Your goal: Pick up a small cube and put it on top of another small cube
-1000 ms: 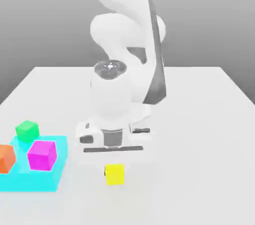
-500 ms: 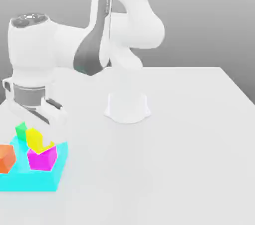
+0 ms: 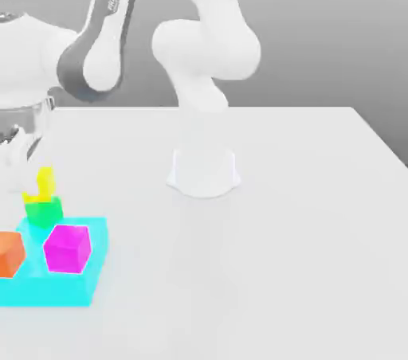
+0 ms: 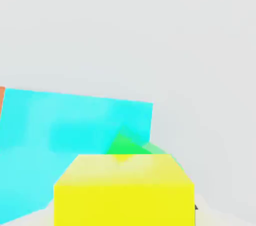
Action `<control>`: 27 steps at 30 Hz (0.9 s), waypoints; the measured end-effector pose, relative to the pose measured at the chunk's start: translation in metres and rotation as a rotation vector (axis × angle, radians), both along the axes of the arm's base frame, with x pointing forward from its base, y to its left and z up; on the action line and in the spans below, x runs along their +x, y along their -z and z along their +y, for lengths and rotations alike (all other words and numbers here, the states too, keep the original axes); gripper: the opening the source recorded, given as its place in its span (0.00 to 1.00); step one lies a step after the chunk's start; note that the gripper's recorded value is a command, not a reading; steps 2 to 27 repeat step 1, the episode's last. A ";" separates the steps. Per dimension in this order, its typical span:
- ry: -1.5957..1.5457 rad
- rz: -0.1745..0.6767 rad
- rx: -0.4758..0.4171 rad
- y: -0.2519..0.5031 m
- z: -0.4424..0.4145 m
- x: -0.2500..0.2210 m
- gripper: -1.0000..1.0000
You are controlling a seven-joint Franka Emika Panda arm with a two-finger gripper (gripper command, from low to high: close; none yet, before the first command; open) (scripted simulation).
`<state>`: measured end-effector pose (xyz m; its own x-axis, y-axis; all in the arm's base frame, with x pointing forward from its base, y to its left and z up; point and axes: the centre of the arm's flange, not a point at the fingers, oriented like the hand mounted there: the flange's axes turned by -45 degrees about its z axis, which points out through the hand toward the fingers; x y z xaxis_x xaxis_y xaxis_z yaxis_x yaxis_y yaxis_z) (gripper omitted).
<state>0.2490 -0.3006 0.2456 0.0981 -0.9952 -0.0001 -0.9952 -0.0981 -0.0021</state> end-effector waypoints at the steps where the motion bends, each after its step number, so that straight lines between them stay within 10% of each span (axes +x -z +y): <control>1: 0.000 0.000 0.000 0.000 0.000 0.000 1.00; 27: 0.000 0.000 0.000 0.000 0.000 0.000 1.00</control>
